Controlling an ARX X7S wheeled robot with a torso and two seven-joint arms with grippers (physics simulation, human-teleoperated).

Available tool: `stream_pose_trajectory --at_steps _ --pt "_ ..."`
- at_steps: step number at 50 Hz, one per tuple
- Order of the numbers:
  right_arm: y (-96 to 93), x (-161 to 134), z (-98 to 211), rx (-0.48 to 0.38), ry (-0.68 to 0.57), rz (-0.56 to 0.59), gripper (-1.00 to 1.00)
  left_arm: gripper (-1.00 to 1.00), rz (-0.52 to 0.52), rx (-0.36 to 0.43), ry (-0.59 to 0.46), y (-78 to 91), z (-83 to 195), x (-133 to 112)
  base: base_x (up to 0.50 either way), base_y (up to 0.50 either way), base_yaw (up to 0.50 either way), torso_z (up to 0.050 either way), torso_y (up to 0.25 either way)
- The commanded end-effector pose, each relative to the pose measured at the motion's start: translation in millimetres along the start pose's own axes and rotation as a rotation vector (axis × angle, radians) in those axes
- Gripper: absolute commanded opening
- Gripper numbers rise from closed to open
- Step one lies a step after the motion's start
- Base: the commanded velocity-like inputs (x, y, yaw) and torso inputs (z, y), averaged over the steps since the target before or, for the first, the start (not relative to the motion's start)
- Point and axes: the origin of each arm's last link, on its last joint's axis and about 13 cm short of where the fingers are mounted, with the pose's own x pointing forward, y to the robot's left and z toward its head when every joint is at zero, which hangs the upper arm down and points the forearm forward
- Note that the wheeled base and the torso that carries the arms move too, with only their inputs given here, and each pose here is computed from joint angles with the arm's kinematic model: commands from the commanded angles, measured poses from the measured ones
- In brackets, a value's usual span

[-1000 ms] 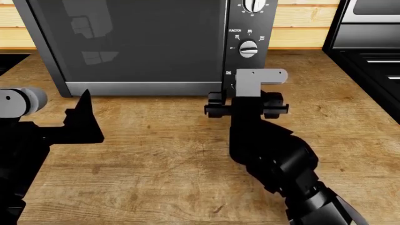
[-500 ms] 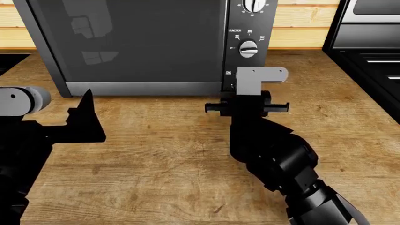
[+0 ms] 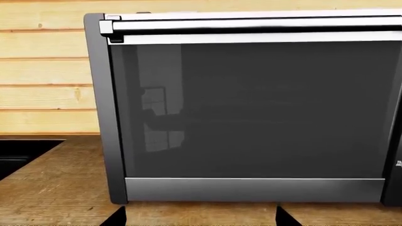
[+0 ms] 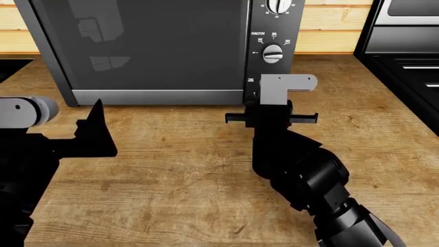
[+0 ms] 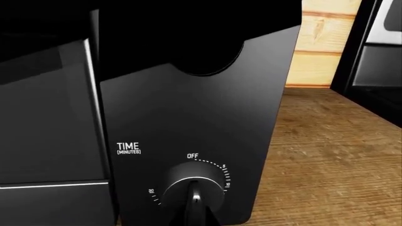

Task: Turn on the toaster oven by setting the timer.

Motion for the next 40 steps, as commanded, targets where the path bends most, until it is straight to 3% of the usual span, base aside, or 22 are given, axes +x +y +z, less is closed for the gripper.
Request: stream_pose_trajectory --at_steps 1,8,14,20,40 --pt "-0.4 0.7 -1.1 -0.006 -0.002 0.002 -1.0 1.0 -0.001 0.0 0.003 0.1 -1.4 -1.0 0.0 0.0 0.0 0.0 0.0" --pt "-0.8 1.8 -1.0 0.011 0.004 0.003 -1.0 1.0 0.0 0.001 0.004 0.1 -0.9 -1.4 0.0 0.0 0.0 0.0 0.0" --pt "-1.8 2.6 3.4 0.105 0.029 0.02 -1.0 1.0 0.0 0.0 0.005 0.4 -1.1 -2.3 0.0 0.0 0.0 0.0 0.0" --pt "-2.1 2.4 4.3 0.147 0.038 0.038 -1.0 1.0 -0.001 0.0 0.006 0.8 -1.1 -4.5 0.0 0.0 0.0 0.0 0.0" --pt "-3.6 4.2 6.2 0.203 0.034 0.083 -1.0 1.0 -0.002 0.001 0.008 -0.2 -1.2 -4.5 0.0 0.0 0.0 0.0 0.0"
